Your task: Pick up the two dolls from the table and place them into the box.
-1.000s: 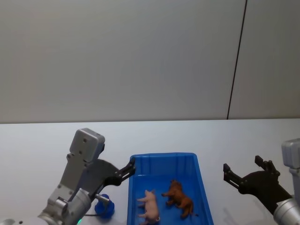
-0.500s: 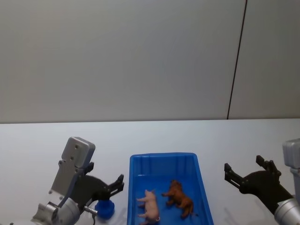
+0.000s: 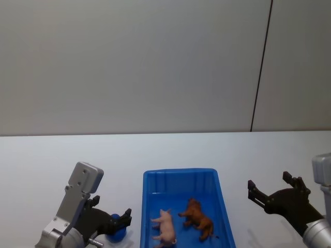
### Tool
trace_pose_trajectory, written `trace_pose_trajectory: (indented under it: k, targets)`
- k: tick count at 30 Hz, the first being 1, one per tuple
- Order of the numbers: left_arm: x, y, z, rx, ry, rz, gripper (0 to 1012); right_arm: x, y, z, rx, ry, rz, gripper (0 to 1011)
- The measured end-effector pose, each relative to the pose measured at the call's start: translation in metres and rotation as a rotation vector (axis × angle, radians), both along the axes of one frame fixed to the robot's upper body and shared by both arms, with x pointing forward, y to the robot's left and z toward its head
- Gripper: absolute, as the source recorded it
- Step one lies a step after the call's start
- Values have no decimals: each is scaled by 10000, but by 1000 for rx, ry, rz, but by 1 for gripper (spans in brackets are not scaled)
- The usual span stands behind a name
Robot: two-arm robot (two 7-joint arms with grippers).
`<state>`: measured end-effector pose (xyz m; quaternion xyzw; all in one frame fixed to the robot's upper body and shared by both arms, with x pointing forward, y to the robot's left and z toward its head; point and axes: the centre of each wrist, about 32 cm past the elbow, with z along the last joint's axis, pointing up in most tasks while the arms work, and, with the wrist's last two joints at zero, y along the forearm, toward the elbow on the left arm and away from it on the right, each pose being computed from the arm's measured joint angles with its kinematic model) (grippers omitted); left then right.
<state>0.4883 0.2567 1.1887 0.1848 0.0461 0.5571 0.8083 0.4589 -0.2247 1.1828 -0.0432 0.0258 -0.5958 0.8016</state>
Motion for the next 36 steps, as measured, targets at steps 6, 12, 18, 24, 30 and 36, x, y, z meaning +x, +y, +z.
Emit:
trace_pose_trajectory:
  k: [6, 12, 18, 24, 30, 36]
  targets:
    - [29, 24, -48, 9, 31, -4, 961, 0, 0, 0, 0, 0, 0, 1001]
    - [55, 41, -81, 16, 58, -17, 824, 0, 0, 0, 0, 0, 0, 1001]
    - [73, 51, -106, 20, 78, -27, 634, 0, 0, 0, 0, 0, 0, 1001]
    - [86, 57, -122, 22, 90, -36, 431, 0, 0, 0, 0, 0, 0, 1001]
    - [94, 60, -124, 18, 91, -44, 286, 0, 0, 0, 0, 0, 0, 1001]
    - [101, 63, -106, 2, 71, -56, 235, 0, 1, 0, 0, 0, 0, 1001]
